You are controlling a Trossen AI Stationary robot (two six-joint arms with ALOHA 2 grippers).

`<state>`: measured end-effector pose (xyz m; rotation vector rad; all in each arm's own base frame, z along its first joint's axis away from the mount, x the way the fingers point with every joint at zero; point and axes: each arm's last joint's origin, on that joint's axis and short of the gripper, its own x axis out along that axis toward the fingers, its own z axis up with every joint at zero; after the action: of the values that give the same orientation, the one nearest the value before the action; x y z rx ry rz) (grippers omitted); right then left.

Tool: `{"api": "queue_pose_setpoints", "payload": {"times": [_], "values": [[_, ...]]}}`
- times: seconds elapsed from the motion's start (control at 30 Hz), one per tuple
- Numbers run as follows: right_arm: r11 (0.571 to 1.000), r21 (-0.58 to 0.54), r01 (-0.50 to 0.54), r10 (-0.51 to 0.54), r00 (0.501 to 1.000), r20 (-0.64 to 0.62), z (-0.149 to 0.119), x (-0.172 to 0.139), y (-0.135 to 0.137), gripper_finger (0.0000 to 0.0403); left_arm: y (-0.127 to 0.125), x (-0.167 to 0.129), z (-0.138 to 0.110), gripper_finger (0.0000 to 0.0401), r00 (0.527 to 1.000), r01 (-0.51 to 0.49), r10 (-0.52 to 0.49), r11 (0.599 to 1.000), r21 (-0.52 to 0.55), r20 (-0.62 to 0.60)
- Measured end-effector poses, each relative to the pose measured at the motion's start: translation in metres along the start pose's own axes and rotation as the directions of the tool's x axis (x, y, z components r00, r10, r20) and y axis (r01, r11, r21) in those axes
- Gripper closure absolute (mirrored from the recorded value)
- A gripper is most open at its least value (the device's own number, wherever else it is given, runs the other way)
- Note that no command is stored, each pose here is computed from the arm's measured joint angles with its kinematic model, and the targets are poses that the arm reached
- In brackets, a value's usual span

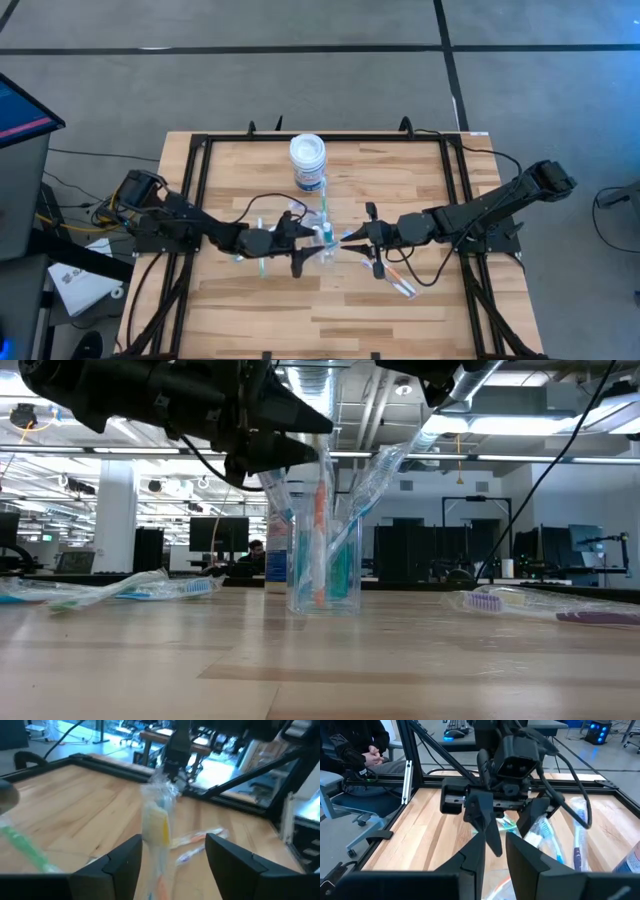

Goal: Pick & Place toothbrushing station
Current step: Put the top orange toothbrush into the Transparent organizer

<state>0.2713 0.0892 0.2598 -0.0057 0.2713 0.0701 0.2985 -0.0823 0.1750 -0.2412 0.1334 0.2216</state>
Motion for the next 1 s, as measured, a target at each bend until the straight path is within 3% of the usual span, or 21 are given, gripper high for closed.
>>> {"api": "queue_pose_setpoints", "payload": {"times": [0.47,1.0], "values": [[1.0,-0.002,0.0,0.0,1.0,-0.009,-0.001,0.0,0.0,0.0335,-0.003,-0.009,-0.001,0.021,0.998,-0.027,0.032,0.997,0.076,-0.057],[1.0,-0.002,0.0,0.0,1.0,-0.009,-0.001,0.0,0.0,0.0335,-0.01,-0.046,0.029,0.0216,0.996,-0.032,0.04,0.994,0.109,-0.076]]}}
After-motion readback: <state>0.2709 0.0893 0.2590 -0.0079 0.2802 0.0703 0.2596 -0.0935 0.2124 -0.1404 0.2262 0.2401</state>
